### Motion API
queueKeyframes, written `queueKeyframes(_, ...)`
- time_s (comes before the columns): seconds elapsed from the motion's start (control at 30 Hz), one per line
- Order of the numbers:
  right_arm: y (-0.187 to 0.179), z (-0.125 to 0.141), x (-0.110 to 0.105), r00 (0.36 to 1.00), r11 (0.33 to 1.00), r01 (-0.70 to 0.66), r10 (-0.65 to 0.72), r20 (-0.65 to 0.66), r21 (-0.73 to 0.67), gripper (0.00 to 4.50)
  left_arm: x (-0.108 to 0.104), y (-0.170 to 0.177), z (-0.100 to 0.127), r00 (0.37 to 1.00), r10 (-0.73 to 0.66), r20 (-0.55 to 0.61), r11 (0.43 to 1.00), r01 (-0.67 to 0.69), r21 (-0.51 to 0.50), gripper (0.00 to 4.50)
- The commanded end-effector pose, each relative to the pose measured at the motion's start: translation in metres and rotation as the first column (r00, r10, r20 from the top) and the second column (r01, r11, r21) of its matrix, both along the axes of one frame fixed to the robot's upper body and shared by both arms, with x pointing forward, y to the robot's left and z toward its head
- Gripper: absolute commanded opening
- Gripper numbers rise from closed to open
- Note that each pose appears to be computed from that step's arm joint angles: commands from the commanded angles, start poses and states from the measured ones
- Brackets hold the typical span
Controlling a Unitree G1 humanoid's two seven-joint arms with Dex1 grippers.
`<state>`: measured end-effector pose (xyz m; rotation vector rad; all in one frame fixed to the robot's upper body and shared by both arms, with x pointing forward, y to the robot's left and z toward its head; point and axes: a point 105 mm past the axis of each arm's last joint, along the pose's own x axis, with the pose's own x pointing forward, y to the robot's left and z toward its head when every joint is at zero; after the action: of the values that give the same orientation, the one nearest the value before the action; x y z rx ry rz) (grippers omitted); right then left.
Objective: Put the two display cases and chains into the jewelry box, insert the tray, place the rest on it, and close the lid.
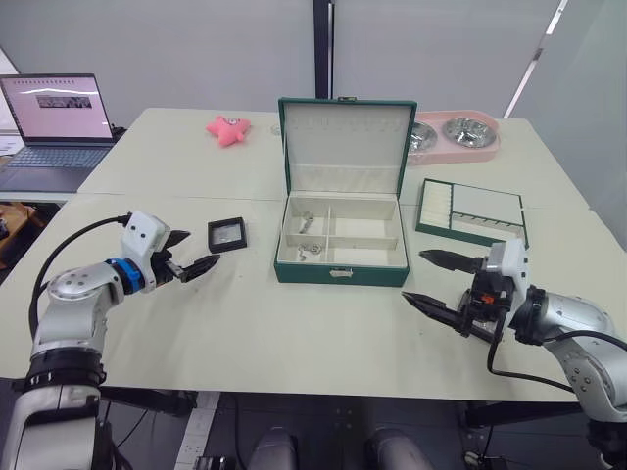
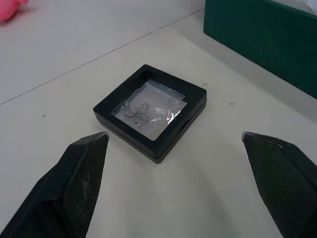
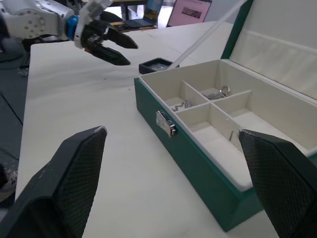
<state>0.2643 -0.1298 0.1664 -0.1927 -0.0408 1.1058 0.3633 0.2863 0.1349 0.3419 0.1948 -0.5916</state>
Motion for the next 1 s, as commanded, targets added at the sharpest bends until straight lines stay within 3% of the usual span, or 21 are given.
queueKeyframes(0.03, 0.014, 0.011, -0.004, 0.997, 0.999, -0.054, 0.054, 0.054, 0.0, 4.5, 0.007, -0.001, 0.007, 0.999, -0.048, 0.013, 0.997, 0.047, 0.066, 4.48)
queueKeyframes(0.53, 0.026, 0.009, -0.004, 0.998, 0.999, -0.038, 0.037, 0.046, 0.023, 4.5, 0.03, -0.029, -0.002, 0.992, -0.127, -0.009, 0.989, 0.128, 0.081, 4.48)
queueKeyframes(1.0, 0.029, 0.006, -0.008, 0.999, 0.999, -0.028, 0.027, 0.027, 0.045, 4.5, 0.031, -0.033, -0.012, 0.99, -0.125, -0.064, 0.985, 0.131, 0.109, 4.48)
